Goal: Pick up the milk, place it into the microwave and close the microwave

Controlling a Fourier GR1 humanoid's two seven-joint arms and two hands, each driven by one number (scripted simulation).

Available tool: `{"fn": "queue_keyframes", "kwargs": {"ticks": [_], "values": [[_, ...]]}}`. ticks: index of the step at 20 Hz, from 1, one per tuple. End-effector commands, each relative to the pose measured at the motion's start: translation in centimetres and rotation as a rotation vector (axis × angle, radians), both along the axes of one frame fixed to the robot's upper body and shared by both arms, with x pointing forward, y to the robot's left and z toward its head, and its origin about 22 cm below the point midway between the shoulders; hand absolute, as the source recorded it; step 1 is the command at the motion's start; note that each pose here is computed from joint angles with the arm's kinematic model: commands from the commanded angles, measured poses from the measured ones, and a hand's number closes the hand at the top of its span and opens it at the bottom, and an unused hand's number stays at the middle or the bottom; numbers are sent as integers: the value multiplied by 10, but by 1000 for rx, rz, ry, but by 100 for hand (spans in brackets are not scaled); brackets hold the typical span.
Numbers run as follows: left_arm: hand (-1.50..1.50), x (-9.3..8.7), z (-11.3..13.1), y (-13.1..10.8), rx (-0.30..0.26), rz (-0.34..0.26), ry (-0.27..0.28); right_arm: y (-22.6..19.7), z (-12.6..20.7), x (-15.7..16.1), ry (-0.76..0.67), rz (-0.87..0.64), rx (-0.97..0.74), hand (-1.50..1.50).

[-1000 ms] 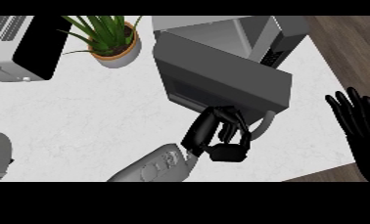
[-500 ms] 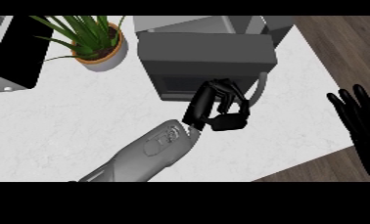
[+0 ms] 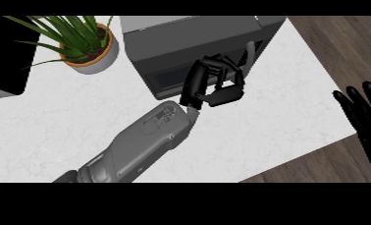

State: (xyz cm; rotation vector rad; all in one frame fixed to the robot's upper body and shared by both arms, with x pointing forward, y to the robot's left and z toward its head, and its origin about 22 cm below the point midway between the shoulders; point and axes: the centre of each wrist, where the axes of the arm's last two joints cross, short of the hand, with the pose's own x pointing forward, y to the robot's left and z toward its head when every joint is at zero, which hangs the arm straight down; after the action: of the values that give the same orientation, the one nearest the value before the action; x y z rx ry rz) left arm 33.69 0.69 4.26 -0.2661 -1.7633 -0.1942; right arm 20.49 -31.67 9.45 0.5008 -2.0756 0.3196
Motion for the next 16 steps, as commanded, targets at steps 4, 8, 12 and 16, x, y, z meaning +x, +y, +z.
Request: {"fn": "queue_keyframes", "kwargs": {"ticks": [4,8,12,16], "values": [[150,20,13,3,-51,47,-35,-3,14,3,-19,26,-12,-150],[150,21,10,4,-62,56,-45,-3,20,4,-18,37,-15,-150],[150,21,5,5,-64,60,-61,-1,29,6,-47,51,-2,-150],[150,24,10,4,-95,61,-64,-4,34,7,-38,50,-11,-150]]}}
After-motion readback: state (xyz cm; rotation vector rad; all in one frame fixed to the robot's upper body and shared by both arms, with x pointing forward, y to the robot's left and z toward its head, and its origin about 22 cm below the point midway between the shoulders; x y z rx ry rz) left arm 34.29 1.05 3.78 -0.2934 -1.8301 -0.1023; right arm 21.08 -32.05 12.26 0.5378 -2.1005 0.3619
